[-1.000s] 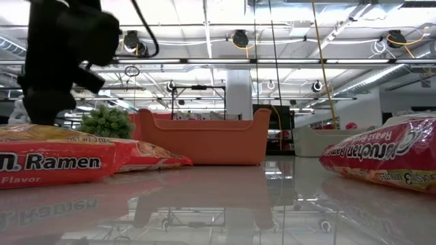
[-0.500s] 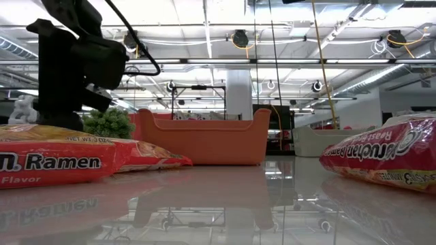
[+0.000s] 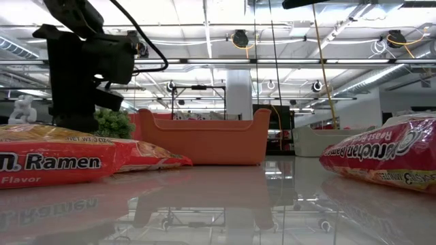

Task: Sort Maruchan noodles
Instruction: Put the blue noodle pack into the orange bin

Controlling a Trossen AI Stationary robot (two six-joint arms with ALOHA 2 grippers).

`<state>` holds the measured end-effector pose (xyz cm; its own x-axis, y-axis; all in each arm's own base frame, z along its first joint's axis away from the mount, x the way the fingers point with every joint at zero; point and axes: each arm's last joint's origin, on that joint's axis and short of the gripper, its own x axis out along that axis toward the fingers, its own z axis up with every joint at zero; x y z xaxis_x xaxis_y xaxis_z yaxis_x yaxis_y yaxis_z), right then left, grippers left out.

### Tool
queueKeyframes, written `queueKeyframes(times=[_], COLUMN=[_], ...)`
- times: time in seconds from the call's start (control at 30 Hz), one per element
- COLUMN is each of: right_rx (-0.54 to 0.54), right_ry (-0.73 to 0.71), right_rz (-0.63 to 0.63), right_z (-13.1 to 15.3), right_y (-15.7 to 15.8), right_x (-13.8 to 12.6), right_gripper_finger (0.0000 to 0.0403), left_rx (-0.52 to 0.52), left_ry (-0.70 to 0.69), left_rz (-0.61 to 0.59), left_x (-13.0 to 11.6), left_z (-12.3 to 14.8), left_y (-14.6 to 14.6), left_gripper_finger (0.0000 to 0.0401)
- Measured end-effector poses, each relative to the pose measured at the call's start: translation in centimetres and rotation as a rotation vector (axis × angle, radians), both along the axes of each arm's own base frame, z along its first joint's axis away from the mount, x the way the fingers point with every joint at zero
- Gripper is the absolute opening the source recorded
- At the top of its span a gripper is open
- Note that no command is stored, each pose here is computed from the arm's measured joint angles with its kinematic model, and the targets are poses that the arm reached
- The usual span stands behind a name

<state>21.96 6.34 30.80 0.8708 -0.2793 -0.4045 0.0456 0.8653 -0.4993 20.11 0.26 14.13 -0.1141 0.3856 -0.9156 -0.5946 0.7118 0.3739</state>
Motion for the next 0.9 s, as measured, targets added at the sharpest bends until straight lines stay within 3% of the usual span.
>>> queueKeyframes(times=[0.2, 0.5, 0.63, 0.9], right_rx=[0.0, 0.008, 0.03, 0.066], right_ry=[-0.003, -0.005, -0.032, -0.122], right_rz=[0.0, -0.003, -0.009, -0.005], right_z=[0.03, 0.03, 0.22, 1.01], right_y=[0.01, 0.01, 0.04, 0.19], right_x=[0.01, 0.01, 0.11, 0.49], right_gripper_finger=[0.0038, 0.0038, 0.0038, 0.0038], left_rx=[0.002, -0.001, 0.0, -0.004], left_ry=[0.005, 0.013, 0.017, 0.018], left_rz=[-0.01, -0.033, -0.039, -0.046], left_x=[0.0, 0.03, 0.03, 0.39], left_z=[0.0, 0.0, 0.0, 0.58], left_y=[0.09, 0.19, 0.2, 0.17], left_gripper_finger=[0.0208, 0.0066, 0.0022, 0.0006])
